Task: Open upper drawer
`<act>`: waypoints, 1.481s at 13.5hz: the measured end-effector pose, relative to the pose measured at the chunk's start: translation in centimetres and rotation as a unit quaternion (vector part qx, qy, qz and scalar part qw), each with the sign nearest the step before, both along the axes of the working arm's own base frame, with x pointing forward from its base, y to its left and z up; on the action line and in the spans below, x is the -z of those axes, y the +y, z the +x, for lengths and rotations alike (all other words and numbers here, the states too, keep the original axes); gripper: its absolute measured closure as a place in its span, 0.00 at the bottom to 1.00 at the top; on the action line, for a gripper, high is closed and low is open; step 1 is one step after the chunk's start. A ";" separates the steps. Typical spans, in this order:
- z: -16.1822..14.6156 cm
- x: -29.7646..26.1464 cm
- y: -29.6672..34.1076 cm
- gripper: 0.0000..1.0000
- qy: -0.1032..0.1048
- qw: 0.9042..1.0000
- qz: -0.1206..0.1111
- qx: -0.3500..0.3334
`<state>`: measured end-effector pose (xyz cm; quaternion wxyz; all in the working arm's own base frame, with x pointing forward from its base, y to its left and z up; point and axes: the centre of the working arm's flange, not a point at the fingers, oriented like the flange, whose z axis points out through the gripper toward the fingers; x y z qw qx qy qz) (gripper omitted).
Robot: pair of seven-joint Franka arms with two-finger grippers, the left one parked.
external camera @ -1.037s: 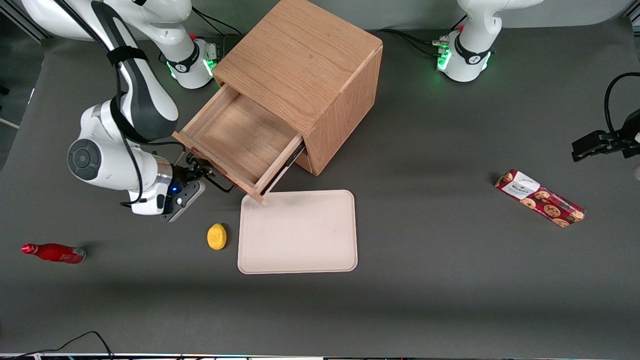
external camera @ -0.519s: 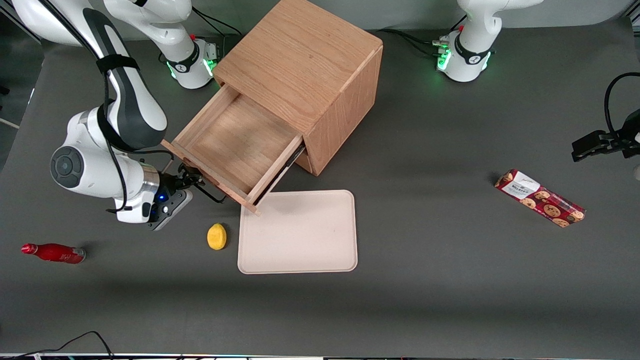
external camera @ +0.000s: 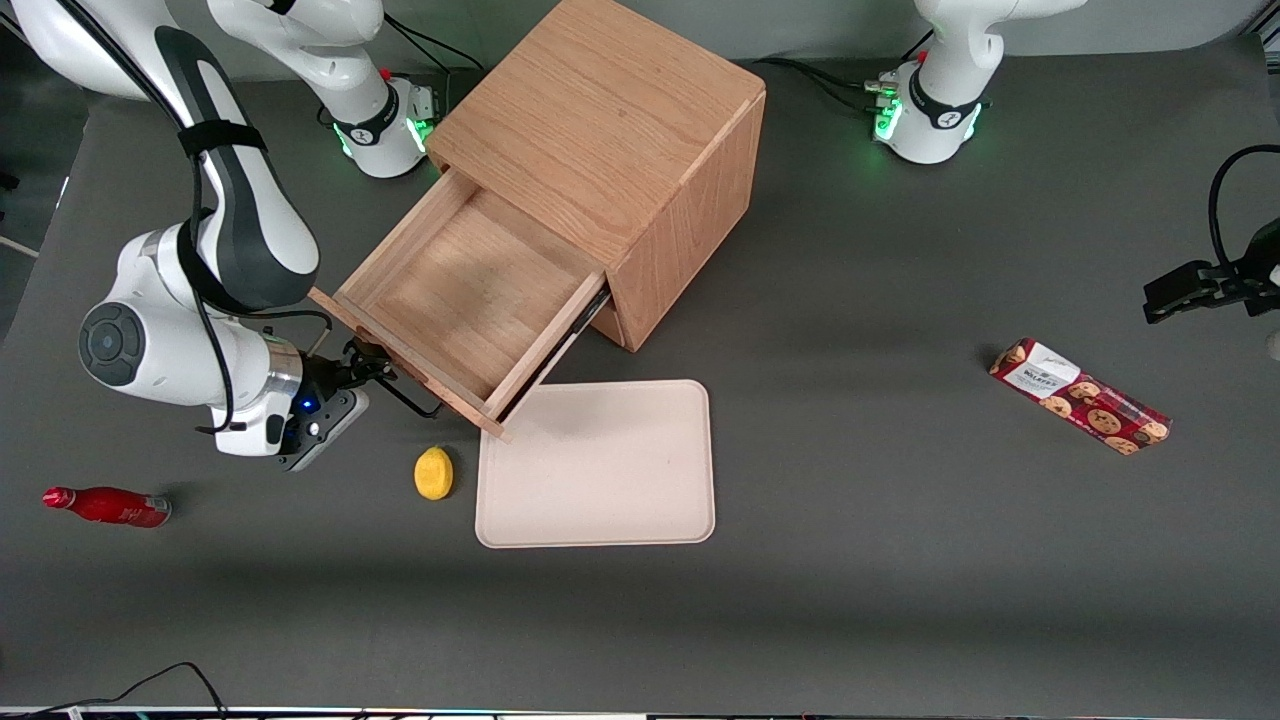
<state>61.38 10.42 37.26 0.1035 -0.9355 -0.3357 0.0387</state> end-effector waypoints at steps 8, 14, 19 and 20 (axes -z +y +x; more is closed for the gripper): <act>0.2 -1.6 -0.3 0.00 0.014 1.000 -0.001 -0.003; 0.8 -5.7 -0.4 0.00 0.028 1.000 0.000 -0.010; 0.2 -12.6 -4.5 0.00 -0.011 0.997 -0.039 0.069; -0.3 -14.3 -5.6 0.00 -0.020 0.993 -0.057 0.098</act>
